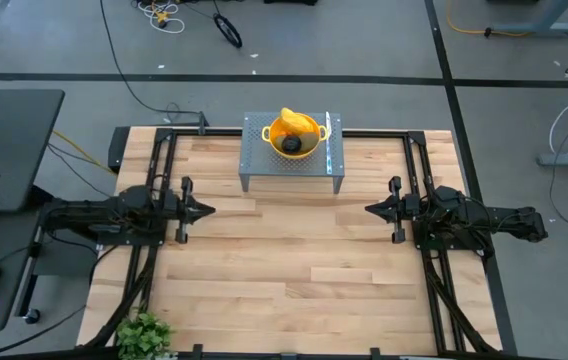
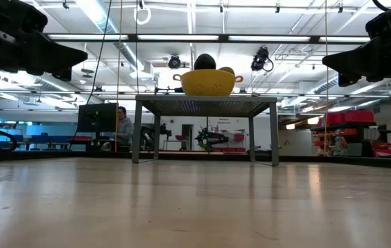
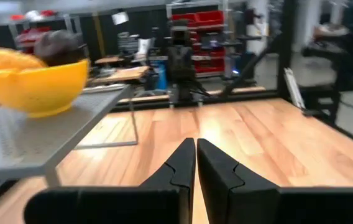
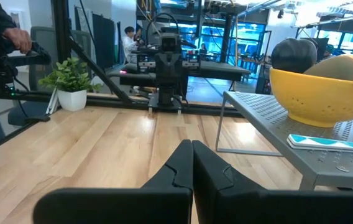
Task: Pick & Place Fruit
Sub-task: Return to Home Position
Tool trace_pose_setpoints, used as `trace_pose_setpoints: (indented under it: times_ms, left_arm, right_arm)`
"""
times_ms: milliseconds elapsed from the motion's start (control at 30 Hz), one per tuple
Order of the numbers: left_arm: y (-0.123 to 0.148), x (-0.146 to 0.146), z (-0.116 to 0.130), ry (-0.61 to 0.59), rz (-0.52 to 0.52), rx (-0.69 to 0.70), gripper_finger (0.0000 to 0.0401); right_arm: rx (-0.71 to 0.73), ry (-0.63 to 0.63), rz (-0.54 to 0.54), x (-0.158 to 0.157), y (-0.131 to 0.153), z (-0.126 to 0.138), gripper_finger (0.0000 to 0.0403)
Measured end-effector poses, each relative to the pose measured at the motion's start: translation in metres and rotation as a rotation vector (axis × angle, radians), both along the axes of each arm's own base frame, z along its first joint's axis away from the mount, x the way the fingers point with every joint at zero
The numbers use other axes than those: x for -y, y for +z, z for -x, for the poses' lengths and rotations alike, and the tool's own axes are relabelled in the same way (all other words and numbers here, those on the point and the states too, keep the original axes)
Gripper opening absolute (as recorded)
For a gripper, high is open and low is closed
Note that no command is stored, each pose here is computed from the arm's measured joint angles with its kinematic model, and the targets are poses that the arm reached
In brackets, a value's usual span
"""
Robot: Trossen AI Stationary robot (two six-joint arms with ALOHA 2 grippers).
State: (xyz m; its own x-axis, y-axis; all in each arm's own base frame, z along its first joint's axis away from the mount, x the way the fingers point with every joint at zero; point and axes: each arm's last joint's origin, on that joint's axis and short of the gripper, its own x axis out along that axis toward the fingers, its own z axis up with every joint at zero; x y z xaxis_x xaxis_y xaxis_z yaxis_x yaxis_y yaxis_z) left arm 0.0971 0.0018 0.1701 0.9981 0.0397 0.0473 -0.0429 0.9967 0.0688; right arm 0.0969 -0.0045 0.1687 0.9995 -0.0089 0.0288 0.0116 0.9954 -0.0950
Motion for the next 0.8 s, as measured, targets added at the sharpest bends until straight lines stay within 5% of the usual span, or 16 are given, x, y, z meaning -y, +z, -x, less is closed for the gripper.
trace_pose_setpoints:
  times_ms: [800]
  left_arm:
    - [0.0002,0.0002,-0.0004,0.004,-0.204,-0.003,0.0026]
  right_arm:
    - [0.000,0.000,0.000,0.0000,0.0000,0.0000,0.0001]
